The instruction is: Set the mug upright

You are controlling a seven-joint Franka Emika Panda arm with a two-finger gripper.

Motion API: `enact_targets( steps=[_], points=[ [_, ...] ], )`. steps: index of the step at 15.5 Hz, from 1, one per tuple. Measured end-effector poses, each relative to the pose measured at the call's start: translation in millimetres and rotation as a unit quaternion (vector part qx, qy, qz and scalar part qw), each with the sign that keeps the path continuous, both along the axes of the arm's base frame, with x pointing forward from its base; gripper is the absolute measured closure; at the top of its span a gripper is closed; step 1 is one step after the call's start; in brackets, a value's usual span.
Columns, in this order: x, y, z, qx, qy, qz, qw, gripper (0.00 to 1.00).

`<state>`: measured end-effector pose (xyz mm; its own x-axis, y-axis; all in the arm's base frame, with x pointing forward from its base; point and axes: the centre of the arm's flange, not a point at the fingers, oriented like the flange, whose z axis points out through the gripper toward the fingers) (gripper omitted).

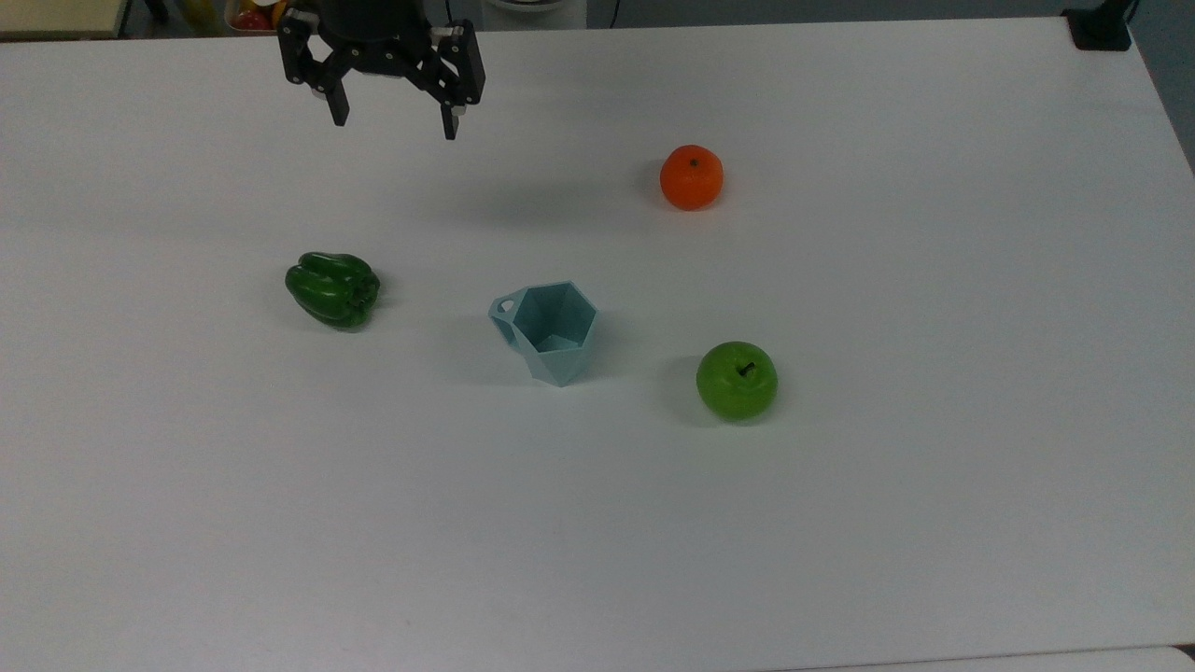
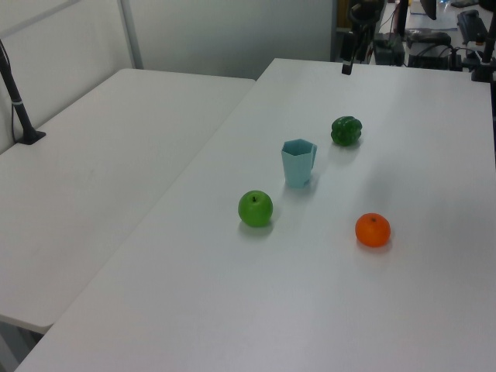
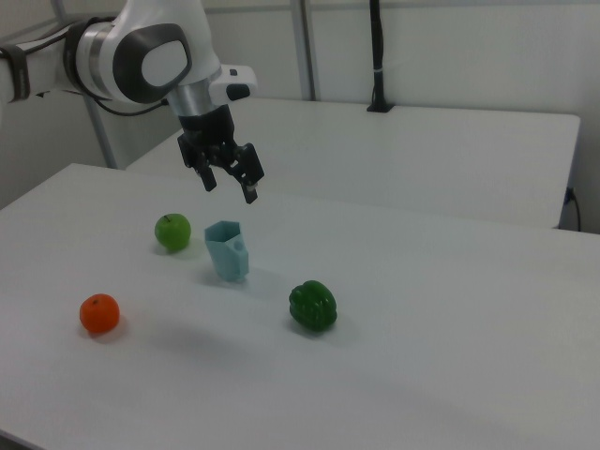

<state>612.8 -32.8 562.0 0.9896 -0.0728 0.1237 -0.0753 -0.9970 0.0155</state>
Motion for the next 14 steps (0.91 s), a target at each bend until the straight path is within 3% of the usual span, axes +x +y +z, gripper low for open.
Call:
enact_targets(
  steps=[5,14],
  points=[
    [-4.1,-0.4,-5.9,0.002,0.022,-0.005,0.9997,0.0],
    [-1.5,3.4,14.8,0.003,0.001,-0.016,0.9999,0.0]
  ],
)
